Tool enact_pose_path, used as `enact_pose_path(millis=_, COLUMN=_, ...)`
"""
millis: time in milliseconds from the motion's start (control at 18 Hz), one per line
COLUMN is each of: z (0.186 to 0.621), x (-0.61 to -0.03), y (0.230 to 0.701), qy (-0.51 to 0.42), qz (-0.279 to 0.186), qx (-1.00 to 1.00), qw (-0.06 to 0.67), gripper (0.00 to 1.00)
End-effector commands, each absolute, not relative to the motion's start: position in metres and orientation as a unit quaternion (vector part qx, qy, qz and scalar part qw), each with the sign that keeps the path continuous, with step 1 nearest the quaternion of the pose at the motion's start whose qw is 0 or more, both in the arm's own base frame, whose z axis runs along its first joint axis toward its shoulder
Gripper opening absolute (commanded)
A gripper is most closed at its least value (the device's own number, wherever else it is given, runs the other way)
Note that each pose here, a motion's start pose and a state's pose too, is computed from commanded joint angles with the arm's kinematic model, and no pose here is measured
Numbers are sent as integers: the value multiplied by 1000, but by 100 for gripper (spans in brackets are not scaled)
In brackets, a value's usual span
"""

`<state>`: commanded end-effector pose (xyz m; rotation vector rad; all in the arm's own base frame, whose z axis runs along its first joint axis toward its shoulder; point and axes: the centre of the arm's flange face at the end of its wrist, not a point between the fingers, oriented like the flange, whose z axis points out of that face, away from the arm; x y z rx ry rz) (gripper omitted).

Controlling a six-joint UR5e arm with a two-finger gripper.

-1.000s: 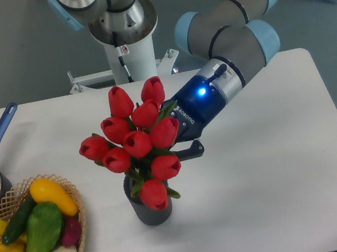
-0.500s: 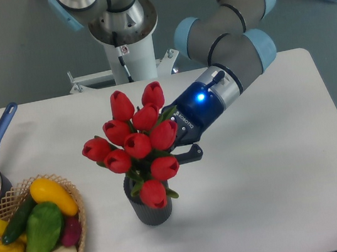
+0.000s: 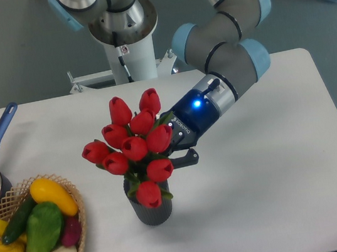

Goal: Insert the flowers into the vase
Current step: 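Lower the tulip stems down into the vase opening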

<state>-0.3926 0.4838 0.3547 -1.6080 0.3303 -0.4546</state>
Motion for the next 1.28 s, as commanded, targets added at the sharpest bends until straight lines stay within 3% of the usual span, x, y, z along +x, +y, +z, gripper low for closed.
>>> enact_pose_path(millis=1278, z=285, x=-386, y=477, qy=147, qz=-202, qx=-711, qw=657, gripper=26)
